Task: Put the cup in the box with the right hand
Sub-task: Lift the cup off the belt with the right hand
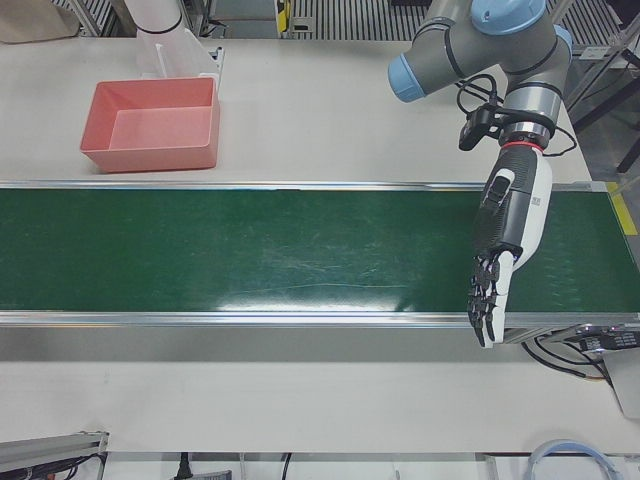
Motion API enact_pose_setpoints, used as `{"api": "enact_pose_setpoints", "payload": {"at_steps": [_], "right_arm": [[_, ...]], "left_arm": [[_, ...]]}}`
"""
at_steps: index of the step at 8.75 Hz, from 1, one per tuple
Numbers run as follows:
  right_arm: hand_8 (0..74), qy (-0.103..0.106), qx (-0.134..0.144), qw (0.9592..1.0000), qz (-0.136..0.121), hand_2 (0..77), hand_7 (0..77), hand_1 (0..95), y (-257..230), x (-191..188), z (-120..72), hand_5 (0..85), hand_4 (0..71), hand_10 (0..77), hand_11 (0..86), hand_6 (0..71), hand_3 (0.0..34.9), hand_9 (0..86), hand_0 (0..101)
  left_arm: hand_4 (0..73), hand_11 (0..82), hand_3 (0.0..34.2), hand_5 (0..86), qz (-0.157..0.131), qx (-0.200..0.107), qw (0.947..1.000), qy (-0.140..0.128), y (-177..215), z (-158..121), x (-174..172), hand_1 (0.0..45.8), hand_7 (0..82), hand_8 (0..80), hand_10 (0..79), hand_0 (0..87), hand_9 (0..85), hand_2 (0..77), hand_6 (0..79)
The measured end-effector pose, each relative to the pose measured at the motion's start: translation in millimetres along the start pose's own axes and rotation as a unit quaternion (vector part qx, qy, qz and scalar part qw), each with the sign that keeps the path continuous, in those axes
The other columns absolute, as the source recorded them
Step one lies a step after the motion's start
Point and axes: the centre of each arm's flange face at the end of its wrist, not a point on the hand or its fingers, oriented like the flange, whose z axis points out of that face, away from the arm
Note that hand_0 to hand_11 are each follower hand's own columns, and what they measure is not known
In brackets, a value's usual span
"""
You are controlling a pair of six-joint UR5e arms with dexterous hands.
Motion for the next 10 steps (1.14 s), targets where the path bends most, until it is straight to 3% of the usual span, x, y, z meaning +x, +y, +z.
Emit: {"api": "enact_pose_setpoints", "payload": {"at_steps": [1, 2, 3, 4, 5, 7, 9, 10], "right_arm": [[53.5, -0.006, -0.010, 0.9999, 0.005, 31.6, 61.1, 19.1, 11, -4, 1.4, 17.5, 6.5, 21.3, 27.8, 42.0, 0.0, 58.4, 36], [57.8, -0.013, -0.022, 0.9996, 0.011, 31.6, 63.3, 17.5, 25, -9, 3.1, 15.8, 0.0, 34.4, 42.0, 41.5, 0.0, 62.2, 28], [64.9, -0.016, -0.040, 0.9989, 0.018, 31.6, 68.2, 17.5, 45, -9, 3.9, 15.8, 0.0, 43.6, 51.3, 41.5, 0.0, 72.0, 28], [62.2, -0.014, -0.068, 0.9973, 0.022, 31.6, 69.3, 17.5, 75, -7, 0.8, 15.8, 0.0, 45.8, 66.0, 40.9, 0.0, 71.4, 28], [61.6, -0.011, -0.103, 0.9944, 0.018, 31.6, 69.8, 17.5, 112, -4, -7.7, 15.3, 0.0, 45.3, 64.4, 40.4, 0.0, 69.8, 26], [60.5, 0.002, -0.177, 0.9842, 0.006, 31.6, 70.9, 17.5, 188, 9, -37.5, 15.3, 0.0, 42.5, 63.3, 39.3, 0.0, 69.3, 27], [59.5, 0.027, -0.228, 0.9732, 0.001, 31.6, 70.4, 17.5, 239, 35, -69.2, 15.3, 0.0, 43.1, 60.5, 39.3, 0.0, 69.8, 31], [59.5, 0.042, -0.248, 0.9678, -0.001, 32.7, 69.8, 13.1, 259, 52, -85.4, 15.3, 0.0, 43.1, 61.6, 39.3, 0.0, 69.8, 32]], "left_arm": [[1.1, 0.0, 0.0, 0.5, 0.000, 0.000, 1.0000, 0.000, 0, 0, 0, 0.5, 0.5, 0.0, 0.0, 0.0, 0.0, 1.1, 0.5], [1.1, 0.0, 0.0, 0.5, 0.000, 0.000, 1.0000, 0.000, 0, 0, 0, 0.5, 0.5, 0.0, 0.0, 0.0, 0.0, 1.1, 0.5], [1.1, 0.0, 0.0, 0.5, 0.000, 0.000, 1.0000, 0.000, 0, 0, 0, 0.5, 0.5, 0.0, 0.0, 0.0, 0.0, 1.1, 0.5], [1.1, 0.0, 0.0, 0.5, 0.000, 0.000, 1.0000, 0.000, 0, 0, 0, 0.5, 0.5, 0.0, 0.0, 0.0, 0.0, 1.1, 0.5], [1.1, 0.0, 0.0, 0.5, 0.000, 0.000, 1.0000, 0.000, 0, 0, 0, 0.5, 0.5, 0.0, 0.0, 0.0, 0.0, 1.1, 0.0], [1.1, 0.0, 0.0, 0.5, 0.000, 0.000, 1.0000, 0.000, 0, 0, 0, 0.5, 0.5, 0.0, 0.0, 0.0, 0.0, 1.1, 0.5], [1.1, 0.0, 0.0, 0.5, 0.000, 0.000, 1.0000, 0.000, 0, 0, 0, 0.5, 0.5, 0.0, 0.0, 0.0, 0.0, 1.1, 0.5], [1.1, 0.0, 0.0, 0.5, 0.000, 0.000, 1.0000, 0.000, 0, 0, 0, 0.5, 0.5, 0.0, 0.0, 0.0, 0.0, 1.1, 0.5]]}}
